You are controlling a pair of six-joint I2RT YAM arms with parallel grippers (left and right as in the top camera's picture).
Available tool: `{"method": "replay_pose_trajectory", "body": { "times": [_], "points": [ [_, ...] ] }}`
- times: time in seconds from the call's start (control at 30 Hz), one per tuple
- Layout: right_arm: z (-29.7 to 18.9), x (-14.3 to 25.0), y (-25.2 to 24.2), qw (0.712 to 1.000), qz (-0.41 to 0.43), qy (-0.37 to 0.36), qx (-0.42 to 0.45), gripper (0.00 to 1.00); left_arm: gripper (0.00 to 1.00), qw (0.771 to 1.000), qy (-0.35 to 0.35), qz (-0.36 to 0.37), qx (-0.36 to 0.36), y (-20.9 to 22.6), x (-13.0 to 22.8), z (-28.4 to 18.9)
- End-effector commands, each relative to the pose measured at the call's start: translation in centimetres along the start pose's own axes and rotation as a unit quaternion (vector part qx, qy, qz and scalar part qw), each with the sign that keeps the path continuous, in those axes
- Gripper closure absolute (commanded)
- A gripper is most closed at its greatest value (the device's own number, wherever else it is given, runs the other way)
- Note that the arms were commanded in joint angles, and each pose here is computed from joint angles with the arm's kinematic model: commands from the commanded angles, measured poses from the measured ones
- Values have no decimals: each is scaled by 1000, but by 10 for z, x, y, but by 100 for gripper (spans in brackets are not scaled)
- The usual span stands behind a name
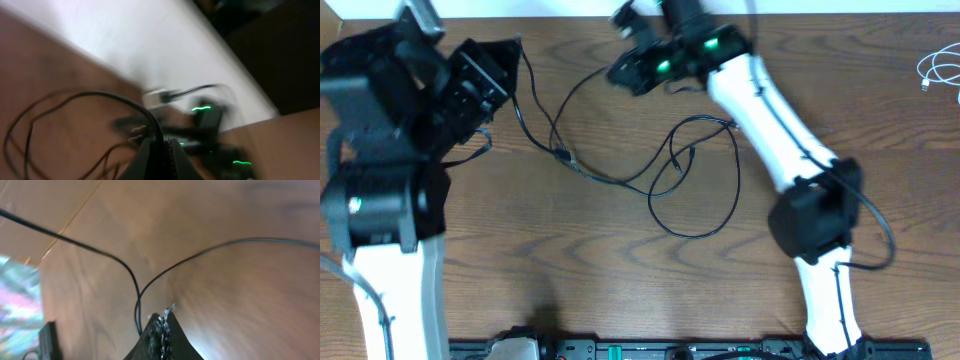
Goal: Untangle cables
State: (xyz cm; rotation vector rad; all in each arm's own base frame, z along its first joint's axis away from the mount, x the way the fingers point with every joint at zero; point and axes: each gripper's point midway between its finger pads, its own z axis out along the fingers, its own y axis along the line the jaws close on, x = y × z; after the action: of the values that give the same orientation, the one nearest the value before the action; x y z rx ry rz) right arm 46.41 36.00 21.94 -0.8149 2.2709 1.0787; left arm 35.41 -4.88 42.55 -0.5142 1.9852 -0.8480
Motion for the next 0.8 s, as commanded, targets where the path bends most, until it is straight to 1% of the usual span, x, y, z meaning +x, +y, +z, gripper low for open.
{"method": "replay_pose_trajectory", "body": {
  "times": [0.0,0.07,0.13,0.17,0.23,0.3,0.43,0.5,0.6,0.7,0.77],
  "points": [
    [-77,-40,15,996,-47,-64,50,99,93,998,54,-9,-6,15,11,30],
    [-80,-38,14,996,-44,-62,52,99,93,997,78,-11,22,8,16,39],
    [-74,-32,11,997,-36,-51,51,98,92,994,87,-1,62,-5,15,44],
    [-69,-28,12,997,-39,-43,45,95,93,993,85,6,84,-14,12,43],
    [-54,-19,19,998,-52,-24,21,72,93,989,68,15,132,-37,2,36],
    [-43,-11,26,998,-64,-11,3,56,93,984,46,18,169,-57,-9,25],
    [-23,-2,32,997,-71,6,-11,38,92,969,10,34,244,-98,-24,-5],
    [-12,1,42,995,-91,9,-33,34,93,961,-11,44,274,-115,-30,-22],
    [4,2,61,991,-117,6,-71,34,92,948,-42,67,307,-136,-36,-48],
    [21,5,72,988,-133,6,-83,34,93,940,-60,83,326,-148,-37,-66],
    [32,6,78,986,-138,6,-90,36,93,938,-63,79,331,-152,-36,-74]
  ]
}}
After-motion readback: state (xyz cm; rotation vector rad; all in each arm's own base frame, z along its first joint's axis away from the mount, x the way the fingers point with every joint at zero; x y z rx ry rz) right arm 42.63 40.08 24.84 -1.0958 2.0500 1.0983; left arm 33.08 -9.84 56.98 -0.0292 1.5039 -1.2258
